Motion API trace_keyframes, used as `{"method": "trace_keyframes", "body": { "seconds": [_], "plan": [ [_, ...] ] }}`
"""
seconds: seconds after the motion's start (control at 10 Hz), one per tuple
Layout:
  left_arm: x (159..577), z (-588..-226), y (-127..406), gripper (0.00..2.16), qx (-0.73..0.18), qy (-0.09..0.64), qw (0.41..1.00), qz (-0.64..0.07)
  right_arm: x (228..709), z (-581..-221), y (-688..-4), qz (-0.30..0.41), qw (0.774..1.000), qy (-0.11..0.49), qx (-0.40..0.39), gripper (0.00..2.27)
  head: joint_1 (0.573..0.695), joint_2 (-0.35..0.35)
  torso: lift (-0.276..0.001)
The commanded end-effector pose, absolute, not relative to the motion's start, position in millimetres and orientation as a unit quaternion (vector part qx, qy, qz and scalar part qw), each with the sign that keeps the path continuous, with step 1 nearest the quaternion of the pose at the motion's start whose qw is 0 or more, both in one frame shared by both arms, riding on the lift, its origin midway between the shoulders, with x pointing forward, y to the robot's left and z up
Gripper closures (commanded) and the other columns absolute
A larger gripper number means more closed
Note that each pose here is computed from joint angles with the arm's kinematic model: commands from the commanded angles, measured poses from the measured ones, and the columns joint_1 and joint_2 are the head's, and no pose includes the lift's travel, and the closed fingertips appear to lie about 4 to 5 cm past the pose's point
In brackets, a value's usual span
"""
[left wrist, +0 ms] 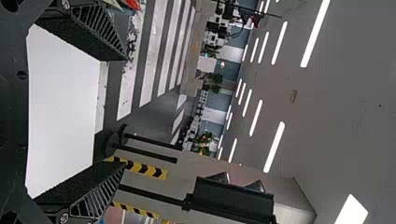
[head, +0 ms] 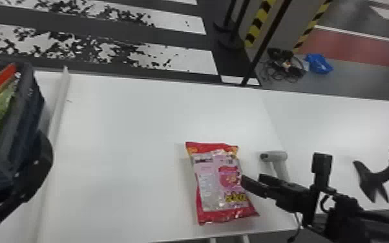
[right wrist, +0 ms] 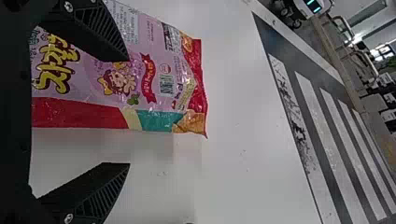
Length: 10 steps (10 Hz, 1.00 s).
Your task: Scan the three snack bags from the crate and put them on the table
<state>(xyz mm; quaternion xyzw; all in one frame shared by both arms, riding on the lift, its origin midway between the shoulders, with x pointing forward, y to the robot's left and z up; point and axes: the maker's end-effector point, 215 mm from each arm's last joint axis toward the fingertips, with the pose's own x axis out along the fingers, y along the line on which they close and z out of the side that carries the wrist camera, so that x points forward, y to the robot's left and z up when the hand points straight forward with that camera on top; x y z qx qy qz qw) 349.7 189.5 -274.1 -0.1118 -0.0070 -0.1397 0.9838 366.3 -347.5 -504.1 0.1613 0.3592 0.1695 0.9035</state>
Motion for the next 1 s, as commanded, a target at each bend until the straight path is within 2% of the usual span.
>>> {"method": "trace_keyframes", "body": {
  "seconds": [0.0, 0.3, 0.4, 0.5, 0.6, 0.9],
  "plan": [
    [349, -276, 189, 0.08, -0.109, -0.005, 0.984, -0.14, 364, -513, -337, 0.178, 0.898, 0.368, 0.161, 0.08, 0.695, -0.253, -0.094],
    [350, -277, 189, 0.08, -0.106, -0.004, 0.985, -0.139, 360, -520, -322, 0.194, 0.889, 0.38, 0.163, 0.1, 0.695, -0.227, -0.094],
    [350, -278, 189, 0.08, -0.105, -0.004, 0.985, -0.139, 359, -524, -317, 0.202, 0.885, 0.388, 0.161, 0.5, 0.695, -0.223, -0.094],
    [350, -277, 189, 0.08, -0.106, -0.004, 0.985, -0.139, 359, -527, -313, 0.205, 0.881, 0.394, 0.164, 1.81, 0.695, -0.214, -0.094],
    [350, -277, 189, 0.08, -0.105, -0.004, 0.985, -0.139, 359, -527, -311, 0.207, 0.879, 0.394, 0.17, 2.21, 0.695, -0.205, -0.094],
    [350, -276, 189, 0.08, -0.105, -0.005, 0.985, -0.139, 361, -507, -311, 0.212, 0.885, 0.37, 0.187, 2.24, 0.695, -0.195, -0.094]
  ]
}}
